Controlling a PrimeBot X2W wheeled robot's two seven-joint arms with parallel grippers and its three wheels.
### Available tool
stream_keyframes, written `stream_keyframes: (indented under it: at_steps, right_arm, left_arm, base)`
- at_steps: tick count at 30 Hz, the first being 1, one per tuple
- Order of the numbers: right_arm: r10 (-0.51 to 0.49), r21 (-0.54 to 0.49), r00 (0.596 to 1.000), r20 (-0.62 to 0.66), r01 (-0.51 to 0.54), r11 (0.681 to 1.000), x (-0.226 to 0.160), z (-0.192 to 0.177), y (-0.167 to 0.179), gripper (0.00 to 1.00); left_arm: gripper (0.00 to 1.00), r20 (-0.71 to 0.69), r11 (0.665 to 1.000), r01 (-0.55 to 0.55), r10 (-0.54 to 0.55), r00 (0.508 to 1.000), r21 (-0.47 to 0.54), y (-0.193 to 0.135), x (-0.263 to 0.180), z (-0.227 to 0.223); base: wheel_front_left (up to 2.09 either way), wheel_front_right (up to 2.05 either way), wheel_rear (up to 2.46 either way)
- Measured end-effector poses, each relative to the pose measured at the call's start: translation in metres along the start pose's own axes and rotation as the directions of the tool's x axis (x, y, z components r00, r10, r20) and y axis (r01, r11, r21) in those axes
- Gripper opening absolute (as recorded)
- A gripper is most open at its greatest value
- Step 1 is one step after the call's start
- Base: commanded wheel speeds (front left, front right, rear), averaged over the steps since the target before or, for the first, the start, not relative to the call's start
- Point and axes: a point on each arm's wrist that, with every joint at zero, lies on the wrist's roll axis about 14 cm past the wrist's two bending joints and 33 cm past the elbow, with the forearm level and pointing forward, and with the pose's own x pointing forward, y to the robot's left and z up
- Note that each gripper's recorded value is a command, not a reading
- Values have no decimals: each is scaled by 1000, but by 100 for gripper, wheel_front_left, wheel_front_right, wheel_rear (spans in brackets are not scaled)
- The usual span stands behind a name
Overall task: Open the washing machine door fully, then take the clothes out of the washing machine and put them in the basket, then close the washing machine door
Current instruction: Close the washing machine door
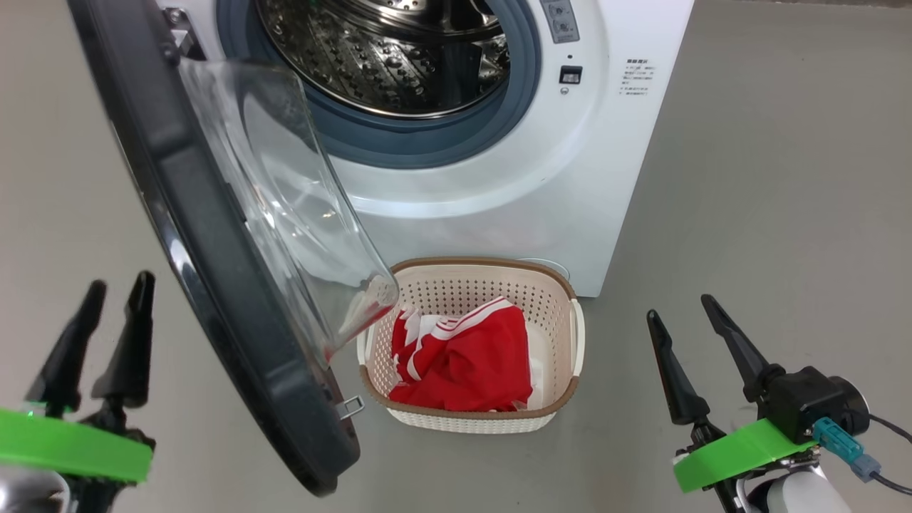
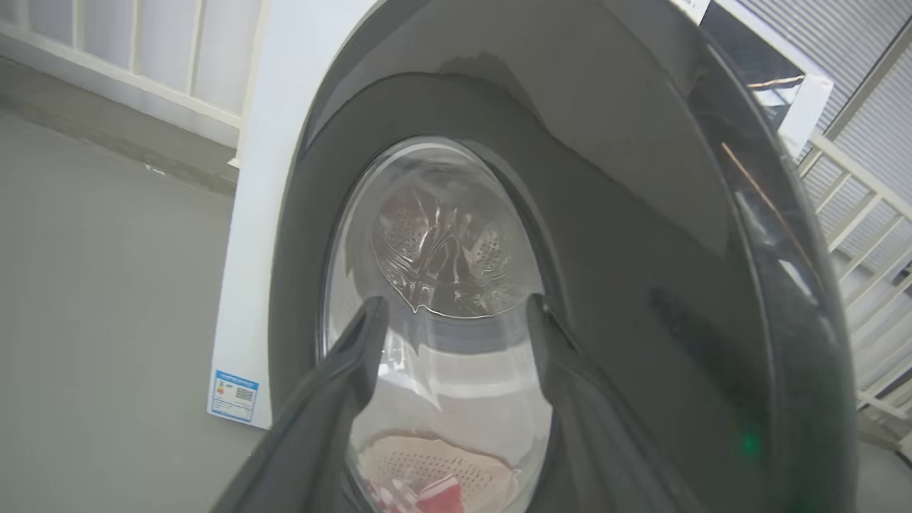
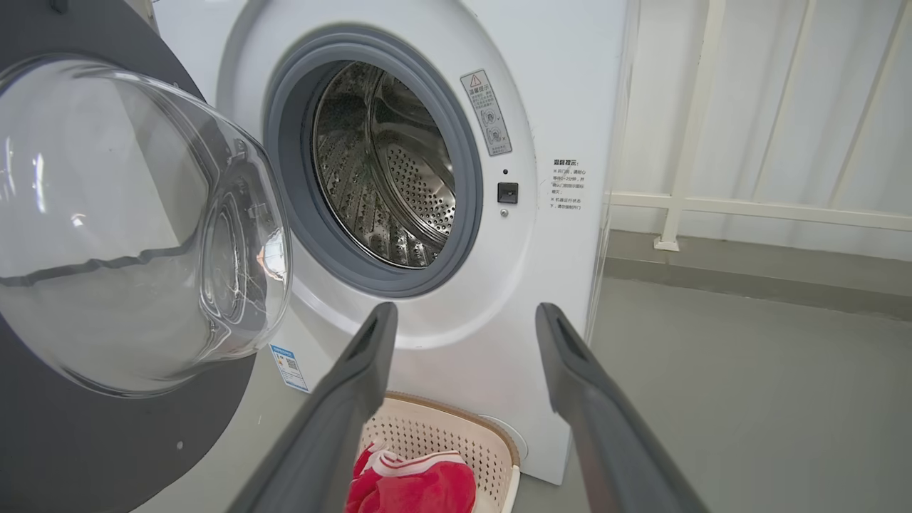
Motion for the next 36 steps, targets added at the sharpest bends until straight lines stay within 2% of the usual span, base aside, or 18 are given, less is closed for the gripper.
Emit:
stream_keyframes:
  at_steps: [2,5,9,18,36]
  right_arm:
    - [-2,-1,1000,8,2,1000,1,3,-1,100]
    - [-8,-2,1000,10,8,1000,0,3,-3,100]
    - [-16,-4,1000,13,16,1000,-1,5,-5,100]
    - [-21,0,1000,19,21,1000,-2,7,-7,100]
    - [-24,10,999,23,24,1000,-2,7,-7,100]
  left_arm:
    - [100,18,991,-12,9,1000,130,7,-2,-2]
    - [100,43,965,-12,0,999,264,9,-6,-7]
    - [100,46,939,19,-37,998,342,2,-10,-20]
    - [100,28,901,60,-80,996,430,-4,-22,-38]
    - [100,26,908,45,-61,998,416,-10,-33,-54]
  base:
    - [0,0,0]
    - [0,0,0]
    - [0,0,0]
    - [0,0,0]
    - [0,0,0]
